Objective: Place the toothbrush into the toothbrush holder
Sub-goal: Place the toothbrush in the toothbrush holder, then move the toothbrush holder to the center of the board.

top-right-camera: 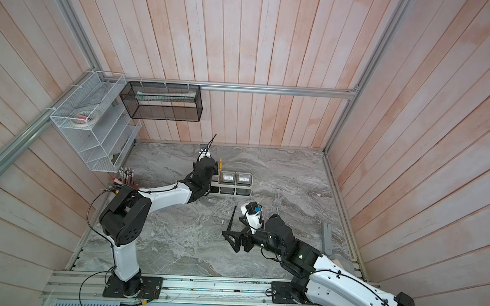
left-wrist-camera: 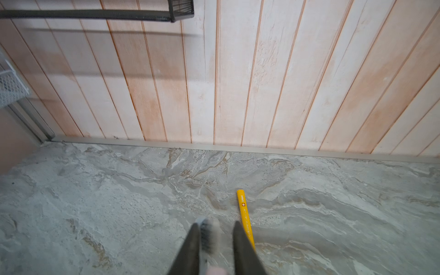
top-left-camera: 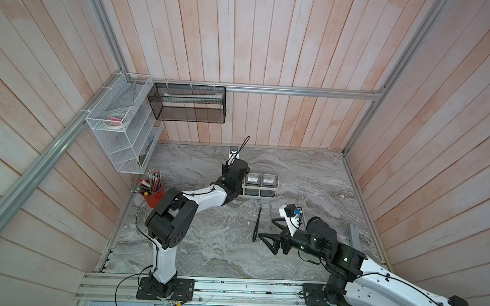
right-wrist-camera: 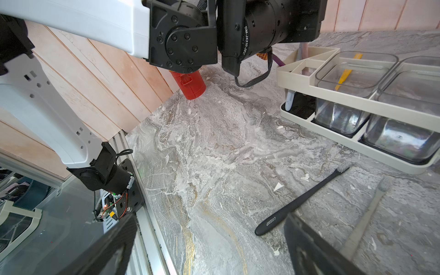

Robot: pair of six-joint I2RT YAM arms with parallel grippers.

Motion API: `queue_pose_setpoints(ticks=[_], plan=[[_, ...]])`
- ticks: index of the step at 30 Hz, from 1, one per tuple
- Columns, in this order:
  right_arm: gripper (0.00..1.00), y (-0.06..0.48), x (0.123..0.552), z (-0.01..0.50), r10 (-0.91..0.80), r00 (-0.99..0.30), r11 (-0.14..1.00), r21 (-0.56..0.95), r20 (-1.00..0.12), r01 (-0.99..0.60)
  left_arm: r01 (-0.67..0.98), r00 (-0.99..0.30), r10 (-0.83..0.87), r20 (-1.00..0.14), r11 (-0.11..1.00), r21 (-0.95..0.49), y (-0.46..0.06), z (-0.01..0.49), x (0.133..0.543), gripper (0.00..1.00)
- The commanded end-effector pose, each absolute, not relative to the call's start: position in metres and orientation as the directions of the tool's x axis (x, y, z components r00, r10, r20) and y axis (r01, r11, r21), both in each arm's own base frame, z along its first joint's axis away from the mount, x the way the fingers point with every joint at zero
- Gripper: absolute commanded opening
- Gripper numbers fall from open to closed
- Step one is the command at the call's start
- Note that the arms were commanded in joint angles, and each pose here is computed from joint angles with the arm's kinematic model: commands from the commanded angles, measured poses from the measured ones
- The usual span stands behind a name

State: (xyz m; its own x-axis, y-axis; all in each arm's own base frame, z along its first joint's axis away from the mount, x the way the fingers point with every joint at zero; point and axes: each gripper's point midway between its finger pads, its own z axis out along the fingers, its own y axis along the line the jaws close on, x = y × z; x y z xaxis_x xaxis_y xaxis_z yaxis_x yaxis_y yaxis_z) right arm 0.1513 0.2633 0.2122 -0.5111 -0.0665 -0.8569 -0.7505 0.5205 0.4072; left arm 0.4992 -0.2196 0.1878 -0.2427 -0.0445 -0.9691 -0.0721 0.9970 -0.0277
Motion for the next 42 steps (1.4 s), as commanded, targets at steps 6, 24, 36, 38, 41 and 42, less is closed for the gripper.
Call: queue_pose_setpoints(ticks=[6,24,36,38,41,42], plan=[[0.98,0.263,0.152,0.212,-0.052,-0.521,0.527,0.420,-0.852,-0.739,-0.073,-0.240,-0.034,-0.970,0.997,-0.017,-0.217,0.192,0.501,0.65],[0.98,0.255,0.181,0.222,-0.056,-0.587,0.666,0.408,-0.808,-0.625,-0.026,-0.009,-0.131,-0.991,0.991,-0.131,-0.209,0.367,0.463,0.95],[0.98,0.235,0.315,0.281,-0.026,-0.667,0.816,0.369,-0.745,-0.444,-0.128,-0.173,-0.275,-0.946,0.958,-0.255,-0.135,0.368,0.370,1.00],[0.98,0.241,0.343,0.283,-0.055,-0.670,0.840,0.328,-0.740,-0.432,-0.130,-0.208,-0.285,-0.936,0.956,-0.262,-0.128,0.361,0.358,1.00],[0.98,0.251,0.388,0.284,-0.058,-0.689,0.853,0.322,-0.723,-0.410,-0.136,-0.268,-0.284,-0.921,0.957,-0.256,-0.122,0.343,0.343,1.00],[0.98,0.256,0.402,0.283,-0.063,-0.694,0.854,0.321,-0.718,-0.409,-0.142,-0.285,-0.283,-0.916,0.957,-0.252,-0.119,0.338,0.339,1.00]])
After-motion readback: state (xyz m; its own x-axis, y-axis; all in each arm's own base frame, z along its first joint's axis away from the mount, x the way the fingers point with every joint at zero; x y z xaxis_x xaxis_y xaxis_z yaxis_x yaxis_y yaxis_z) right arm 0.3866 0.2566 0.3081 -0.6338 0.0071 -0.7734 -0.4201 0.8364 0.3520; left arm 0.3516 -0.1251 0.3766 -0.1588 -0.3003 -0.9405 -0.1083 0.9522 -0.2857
